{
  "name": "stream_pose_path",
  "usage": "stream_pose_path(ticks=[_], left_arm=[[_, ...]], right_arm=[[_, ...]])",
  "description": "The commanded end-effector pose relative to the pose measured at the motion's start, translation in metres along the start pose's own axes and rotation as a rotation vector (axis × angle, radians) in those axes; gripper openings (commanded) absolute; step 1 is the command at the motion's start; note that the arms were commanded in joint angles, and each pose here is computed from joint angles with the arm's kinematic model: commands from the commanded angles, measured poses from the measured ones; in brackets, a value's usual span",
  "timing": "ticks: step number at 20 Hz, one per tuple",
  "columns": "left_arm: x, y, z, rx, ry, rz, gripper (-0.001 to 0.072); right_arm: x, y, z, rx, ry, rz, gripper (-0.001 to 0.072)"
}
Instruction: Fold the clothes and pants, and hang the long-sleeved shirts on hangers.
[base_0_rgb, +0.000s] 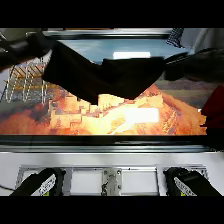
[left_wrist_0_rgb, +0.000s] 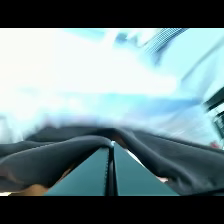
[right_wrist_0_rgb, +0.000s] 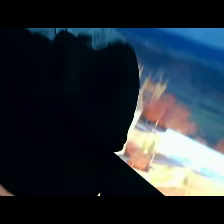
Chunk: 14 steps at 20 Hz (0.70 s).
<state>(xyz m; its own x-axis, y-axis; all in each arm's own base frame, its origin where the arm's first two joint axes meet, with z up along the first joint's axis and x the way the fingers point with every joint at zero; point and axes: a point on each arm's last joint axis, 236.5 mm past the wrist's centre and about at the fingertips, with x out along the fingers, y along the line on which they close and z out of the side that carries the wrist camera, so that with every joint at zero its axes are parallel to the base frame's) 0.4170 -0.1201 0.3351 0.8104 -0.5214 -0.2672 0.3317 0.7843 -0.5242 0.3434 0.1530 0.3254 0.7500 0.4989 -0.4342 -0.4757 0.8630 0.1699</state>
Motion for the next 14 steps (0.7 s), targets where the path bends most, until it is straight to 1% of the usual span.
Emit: stream_pose_path(ticks=[1,3,4,6,8,10,12,14], left_arm=[[-0.086,-0.098,0.043,0.171,-0.173,-0.127,0.0021],[-0.103,-0.122,0.042,0.201,-0.194,-0.172,0.0021],[-0.103,-0.125,0.036,0.203,-0.177,-0.180,0.0021],[-0.084,-0.105,0.005,0.197,-0.067,-0.133,0.0021],[-0.047,-0.063,-0.047,0.121,0.129,-0.048,0.0021],[-0.013,-0.028,-0.110,0.055,0.350,-0.001,0.0021],[0.020,0.000,-0.180,-0.012,0.567,0.025,0.0021],[0.052,0.023,-0.244,-0.069,0.736,0.052,0.0021]], right_arm=[[-0.106,0.029,0.056,0.021,-0.268,-0.018,0.0022],[-0.122,0.024,0.050,0.096,-0.270,-0.057,0.0022],[-0.121,0.015,0.038,0.141,-0.225,-0.091,0.0022],[-0.104,-0.005,-0.010,0.221,-0.024,-0.170,0.0022],[-0.080,-0.020,-0.074,0.263,0.236,-0.221,0.0022],[-0.051,-0.031,-0.132,0.292,0.449,-0.238,0.0022],[-0.016,-0.051,-0.177,0.289,0.574,-0.266,0.0023],[0.023,-0.077,-0.211,0.293,0.633,-0.318,0.0023]])
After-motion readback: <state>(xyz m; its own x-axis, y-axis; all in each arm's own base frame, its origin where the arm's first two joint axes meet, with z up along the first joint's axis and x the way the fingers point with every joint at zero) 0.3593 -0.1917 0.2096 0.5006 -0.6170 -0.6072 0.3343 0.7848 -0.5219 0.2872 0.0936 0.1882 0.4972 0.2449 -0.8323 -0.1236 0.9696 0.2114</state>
